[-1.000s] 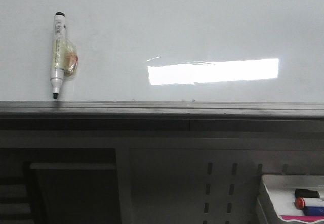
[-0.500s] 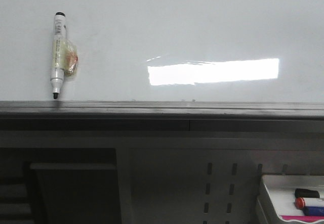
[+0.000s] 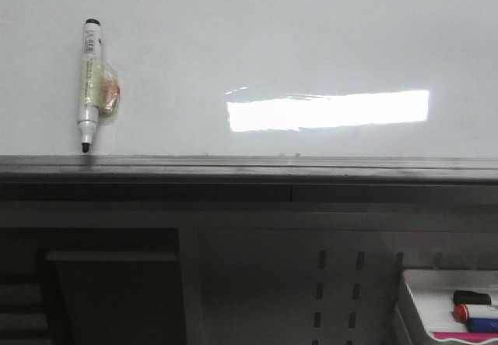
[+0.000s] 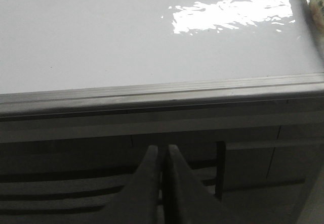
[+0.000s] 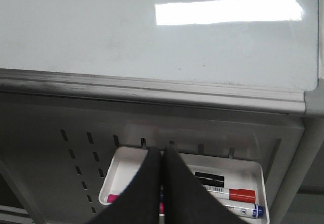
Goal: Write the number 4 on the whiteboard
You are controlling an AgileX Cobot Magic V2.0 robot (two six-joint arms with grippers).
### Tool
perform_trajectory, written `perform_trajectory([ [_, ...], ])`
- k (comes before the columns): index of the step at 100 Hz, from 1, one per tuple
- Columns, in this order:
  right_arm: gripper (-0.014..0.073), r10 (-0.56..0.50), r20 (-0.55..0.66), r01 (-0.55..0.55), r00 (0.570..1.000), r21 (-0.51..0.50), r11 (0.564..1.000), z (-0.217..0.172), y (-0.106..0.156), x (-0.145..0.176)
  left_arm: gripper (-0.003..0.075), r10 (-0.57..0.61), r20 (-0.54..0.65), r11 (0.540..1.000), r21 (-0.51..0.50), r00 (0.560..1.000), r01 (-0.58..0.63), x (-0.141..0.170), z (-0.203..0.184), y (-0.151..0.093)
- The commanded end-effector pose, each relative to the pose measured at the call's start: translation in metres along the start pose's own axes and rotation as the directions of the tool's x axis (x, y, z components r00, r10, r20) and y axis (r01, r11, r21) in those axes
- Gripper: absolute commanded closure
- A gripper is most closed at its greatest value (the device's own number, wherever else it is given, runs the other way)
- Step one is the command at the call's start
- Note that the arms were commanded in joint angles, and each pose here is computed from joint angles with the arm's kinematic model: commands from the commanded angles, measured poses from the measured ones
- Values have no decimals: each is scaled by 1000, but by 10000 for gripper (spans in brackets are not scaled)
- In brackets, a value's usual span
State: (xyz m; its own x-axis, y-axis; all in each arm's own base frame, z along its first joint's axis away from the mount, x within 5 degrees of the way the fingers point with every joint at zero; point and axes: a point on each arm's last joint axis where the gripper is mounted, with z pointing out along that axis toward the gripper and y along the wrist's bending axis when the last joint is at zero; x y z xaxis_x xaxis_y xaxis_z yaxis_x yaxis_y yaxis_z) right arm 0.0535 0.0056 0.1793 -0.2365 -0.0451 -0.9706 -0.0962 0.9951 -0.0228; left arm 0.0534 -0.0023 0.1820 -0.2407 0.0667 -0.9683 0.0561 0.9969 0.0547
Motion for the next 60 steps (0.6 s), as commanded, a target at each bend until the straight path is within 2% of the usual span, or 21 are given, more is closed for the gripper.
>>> perform_trajectory([
  [1, 640, -14, 86, 12, 996, 17, 1000, 0, -1, -2, 741, -1, 72, 1000, -6, 997, 1, 3, 2, 0],
  [10, 640, -15, 143, 12, 990, 23, 1000, 0, -2, -8, 741, -15, 88, 1000, -2, 996, 16, 1, 1, 0],
  [33, 640, -15, 109, 13, 994, 20, 1000, 0, -1, -5, 741, -27, 132, 1000, -1, 991, 27, -3, 1, 0],
  [51, 640, 38, 110, -38, 993, 2, 999, 0, 0, -5, 741, -85, 205, 996, 14, 975, 84, -10, 0, 0],
  [60, 640, 70, 126, -70, 990, -6, 998, 0, 0, -8, 741, -106, 202, 994, 21, 974, 104, -10, 0, -1],
])
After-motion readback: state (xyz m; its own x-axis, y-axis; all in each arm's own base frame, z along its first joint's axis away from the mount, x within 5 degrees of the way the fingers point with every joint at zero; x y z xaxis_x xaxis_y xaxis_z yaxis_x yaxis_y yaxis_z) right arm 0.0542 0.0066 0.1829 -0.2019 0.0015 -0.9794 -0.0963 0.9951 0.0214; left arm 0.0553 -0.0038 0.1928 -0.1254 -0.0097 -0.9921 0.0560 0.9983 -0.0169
